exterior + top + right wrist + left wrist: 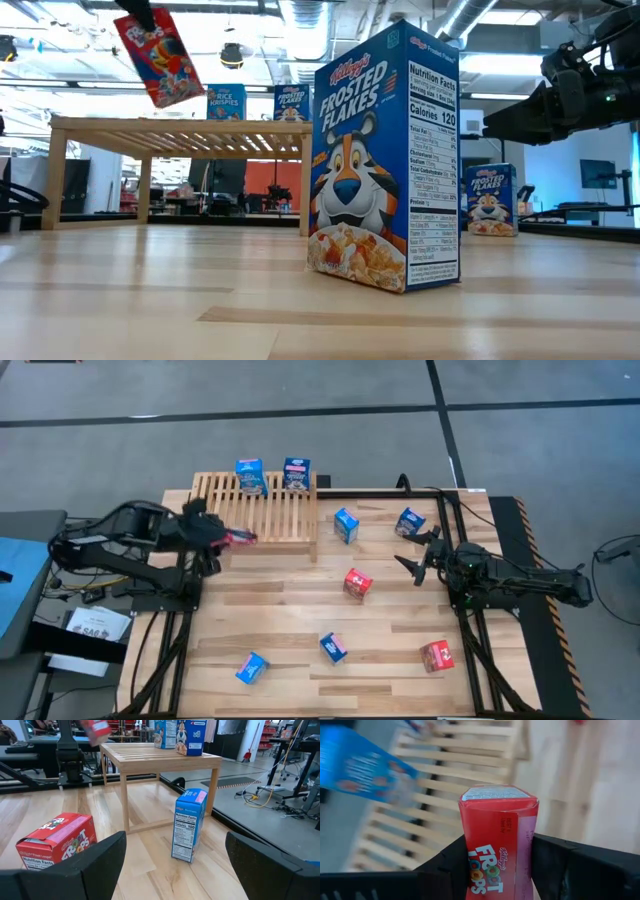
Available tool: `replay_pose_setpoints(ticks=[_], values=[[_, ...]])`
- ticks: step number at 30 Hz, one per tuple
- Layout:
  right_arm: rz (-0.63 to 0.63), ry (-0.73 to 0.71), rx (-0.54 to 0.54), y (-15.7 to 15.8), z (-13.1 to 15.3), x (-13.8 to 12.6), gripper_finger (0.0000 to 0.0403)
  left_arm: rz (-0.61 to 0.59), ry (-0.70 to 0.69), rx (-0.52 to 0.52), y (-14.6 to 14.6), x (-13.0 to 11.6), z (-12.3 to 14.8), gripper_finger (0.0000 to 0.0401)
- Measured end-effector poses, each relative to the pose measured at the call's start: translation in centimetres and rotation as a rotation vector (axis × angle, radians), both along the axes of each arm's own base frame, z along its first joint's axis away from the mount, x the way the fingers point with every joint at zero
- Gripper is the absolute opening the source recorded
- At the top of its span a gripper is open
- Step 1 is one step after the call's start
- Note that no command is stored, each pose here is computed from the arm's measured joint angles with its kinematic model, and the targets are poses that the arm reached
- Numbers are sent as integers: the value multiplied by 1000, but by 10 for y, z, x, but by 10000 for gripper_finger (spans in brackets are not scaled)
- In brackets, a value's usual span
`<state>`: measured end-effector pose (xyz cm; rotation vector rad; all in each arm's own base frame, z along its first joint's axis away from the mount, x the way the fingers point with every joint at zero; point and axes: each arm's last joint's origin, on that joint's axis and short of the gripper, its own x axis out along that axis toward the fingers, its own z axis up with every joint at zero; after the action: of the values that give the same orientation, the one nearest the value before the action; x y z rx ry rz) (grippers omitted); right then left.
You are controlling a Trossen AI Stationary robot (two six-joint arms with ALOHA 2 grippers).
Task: Stack cereal on shelf
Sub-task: Put the left red cereal box on the shelf
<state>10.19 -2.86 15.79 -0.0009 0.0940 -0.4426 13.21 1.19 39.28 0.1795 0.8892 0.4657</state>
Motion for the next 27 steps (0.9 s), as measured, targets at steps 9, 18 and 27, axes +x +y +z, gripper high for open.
replay_pose_setpoints(ticks=[9, 18, 27], values=[[0, 0, 0, 0, 0, 0, 364, 57, 79, 310, 24, -16, 34, 151], [0, 0, 0, 0, 0, 0, 364, 190, 282, 390, 58, -15, 48, 151], [0, 0, 0, 0, 0, 0, 364, 134, 562, 227, 104, 3, 45, 151]])
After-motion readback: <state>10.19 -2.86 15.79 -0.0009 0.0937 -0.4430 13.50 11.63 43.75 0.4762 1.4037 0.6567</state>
